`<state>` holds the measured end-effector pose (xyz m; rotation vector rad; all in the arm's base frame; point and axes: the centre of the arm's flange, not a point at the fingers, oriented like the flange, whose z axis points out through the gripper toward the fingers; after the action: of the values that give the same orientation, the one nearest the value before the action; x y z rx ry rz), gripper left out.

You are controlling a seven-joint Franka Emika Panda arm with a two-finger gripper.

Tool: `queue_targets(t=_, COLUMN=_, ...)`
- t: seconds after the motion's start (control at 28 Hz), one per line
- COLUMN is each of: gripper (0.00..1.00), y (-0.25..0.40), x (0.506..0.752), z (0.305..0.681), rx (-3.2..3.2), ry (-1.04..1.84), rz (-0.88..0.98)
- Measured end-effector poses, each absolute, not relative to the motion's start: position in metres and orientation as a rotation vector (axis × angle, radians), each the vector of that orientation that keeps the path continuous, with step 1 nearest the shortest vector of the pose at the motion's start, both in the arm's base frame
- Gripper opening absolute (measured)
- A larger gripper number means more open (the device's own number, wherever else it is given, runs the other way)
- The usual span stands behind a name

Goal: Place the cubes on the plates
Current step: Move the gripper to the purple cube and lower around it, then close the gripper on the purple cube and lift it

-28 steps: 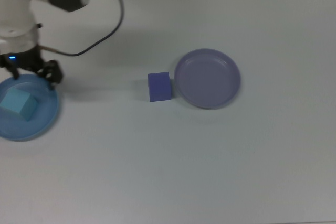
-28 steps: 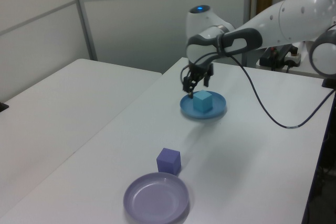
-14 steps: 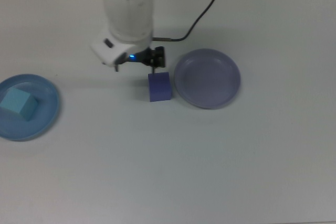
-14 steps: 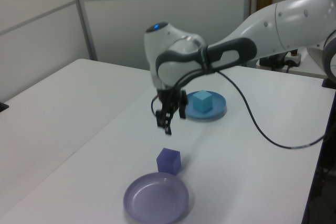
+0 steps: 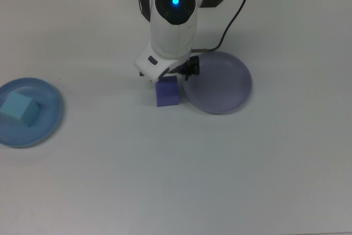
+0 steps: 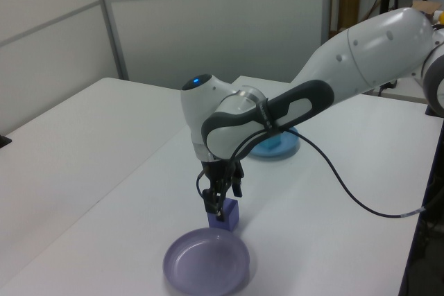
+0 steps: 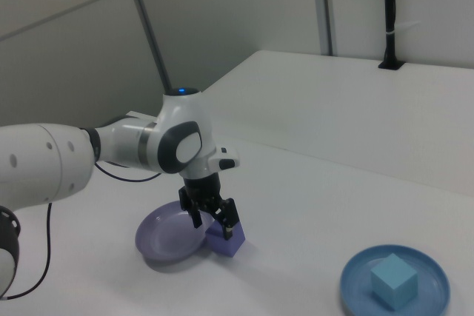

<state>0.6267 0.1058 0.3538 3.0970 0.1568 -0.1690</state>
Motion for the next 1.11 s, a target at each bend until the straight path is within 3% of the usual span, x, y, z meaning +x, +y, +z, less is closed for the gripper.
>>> queue_targets(t=0.36, gripper=0.99, y=0.084, x=0.636, z=0.346, rx=3.104, ry=0.107, rz=-0.124)
queue_targets(t=0.71, gripper=0.63, y=0.088, x=0.637, z=0.344, rx=3.108, ry=0.064, rz=-0.108)
queue_targets(t=0.86, gripper=0.63, y=0.093, x=0.634, z=0.358, rx=3.103, ry=0.067, rz=-0.108)
queue_targets(t=1.11, gripper=0.63, y=0.128, x=0.606, z=0.412, rx=3.075, ry=0.155, rz=-0.169)
